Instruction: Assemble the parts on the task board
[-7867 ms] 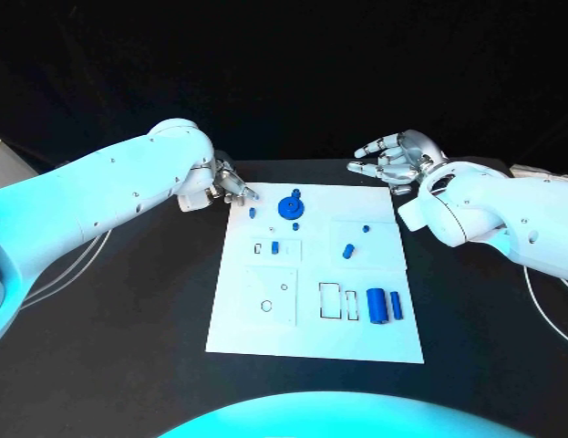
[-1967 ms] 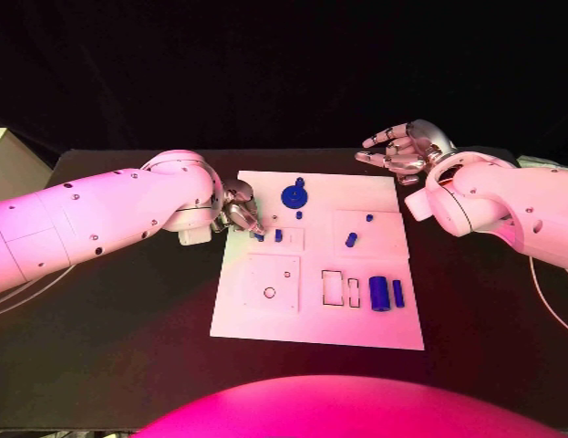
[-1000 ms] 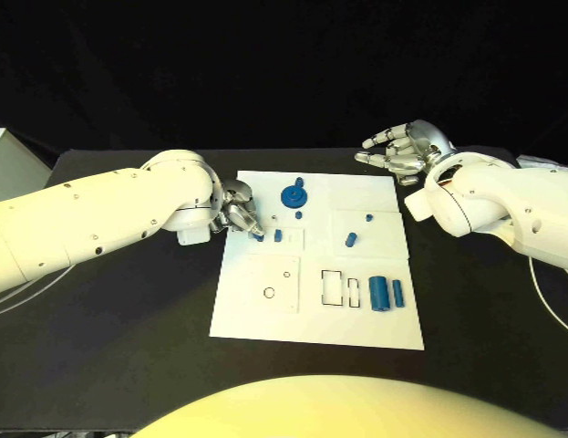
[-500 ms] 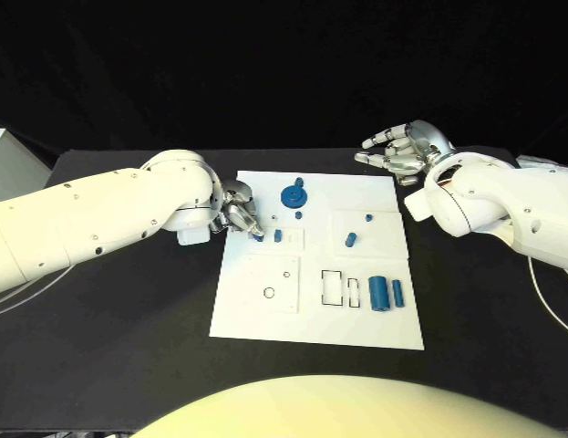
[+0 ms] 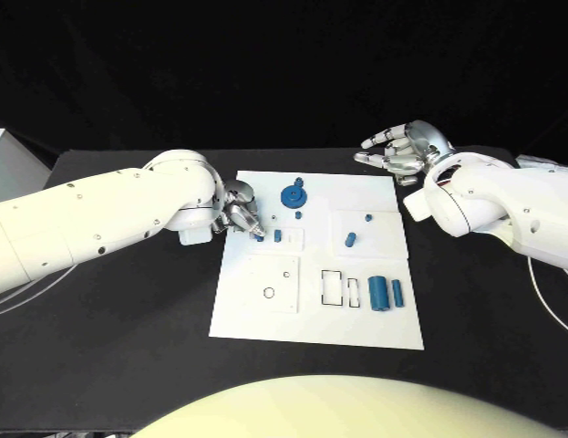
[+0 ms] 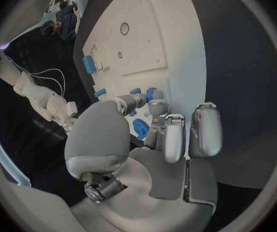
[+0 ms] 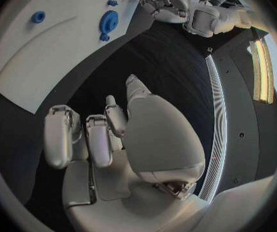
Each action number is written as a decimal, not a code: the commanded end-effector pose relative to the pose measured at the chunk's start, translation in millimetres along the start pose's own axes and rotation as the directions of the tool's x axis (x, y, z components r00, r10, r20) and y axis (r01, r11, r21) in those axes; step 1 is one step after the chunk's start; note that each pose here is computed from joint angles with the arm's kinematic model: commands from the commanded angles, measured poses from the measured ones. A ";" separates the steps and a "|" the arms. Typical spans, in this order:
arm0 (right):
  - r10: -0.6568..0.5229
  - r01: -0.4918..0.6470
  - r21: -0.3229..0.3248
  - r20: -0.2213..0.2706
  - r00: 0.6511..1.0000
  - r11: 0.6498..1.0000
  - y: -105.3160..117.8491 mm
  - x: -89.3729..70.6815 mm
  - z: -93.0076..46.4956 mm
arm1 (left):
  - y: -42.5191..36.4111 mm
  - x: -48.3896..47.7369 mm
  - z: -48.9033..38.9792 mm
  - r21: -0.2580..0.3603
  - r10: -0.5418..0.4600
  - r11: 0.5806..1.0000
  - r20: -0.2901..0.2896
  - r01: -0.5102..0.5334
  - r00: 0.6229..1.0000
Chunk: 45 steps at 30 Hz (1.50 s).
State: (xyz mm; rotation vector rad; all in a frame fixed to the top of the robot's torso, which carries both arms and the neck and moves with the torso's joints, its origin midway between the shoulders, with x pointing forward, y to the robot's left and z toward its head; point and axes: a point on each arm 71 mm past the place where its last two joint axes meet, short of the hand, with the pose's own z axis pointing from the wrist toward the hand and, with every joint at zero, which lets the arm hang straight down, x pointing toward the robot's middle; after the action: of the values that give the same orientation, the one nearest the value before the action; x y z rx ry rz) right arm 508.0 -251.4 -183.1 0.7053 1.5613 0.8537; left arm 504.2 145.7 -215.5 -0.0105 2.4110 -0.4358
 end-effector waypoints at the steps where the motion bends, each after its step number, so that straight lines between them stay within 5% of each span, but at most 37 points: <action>1: -0.004 0.004 -0.016 -0.016 1.000 1.000 0.9 1.7 -0.1 | -1.2 2.5 1.1 0.001 0.013 1.000 -0.015 -0.013 1.000; 32: -0.005 0.004 -0.013 -0.019 1.000 1.000 -0.3 2.2 -0.2 | 5.7 -0.5 1.7 -0.036 0.033 0.999 0.025 -0.032 0.999; 45: -0.004 0.004 -0.012 -0.020 1.000 1.000 -0.6 2.4 -0.2 | 2.5 1.7 1.4 -0.027 0.040 0.999 0.010 -0.040 0.999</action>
State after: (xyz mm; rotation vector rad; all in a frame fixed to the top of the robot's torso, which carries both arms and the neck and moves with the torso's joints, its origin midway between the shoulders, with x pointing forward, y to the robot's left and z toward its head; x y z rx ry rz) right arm 507.8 -251.7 -184.9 0.7061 1.5658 0.8532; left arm 505.1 147.3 -217.1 0.0084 2.3943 -0.4038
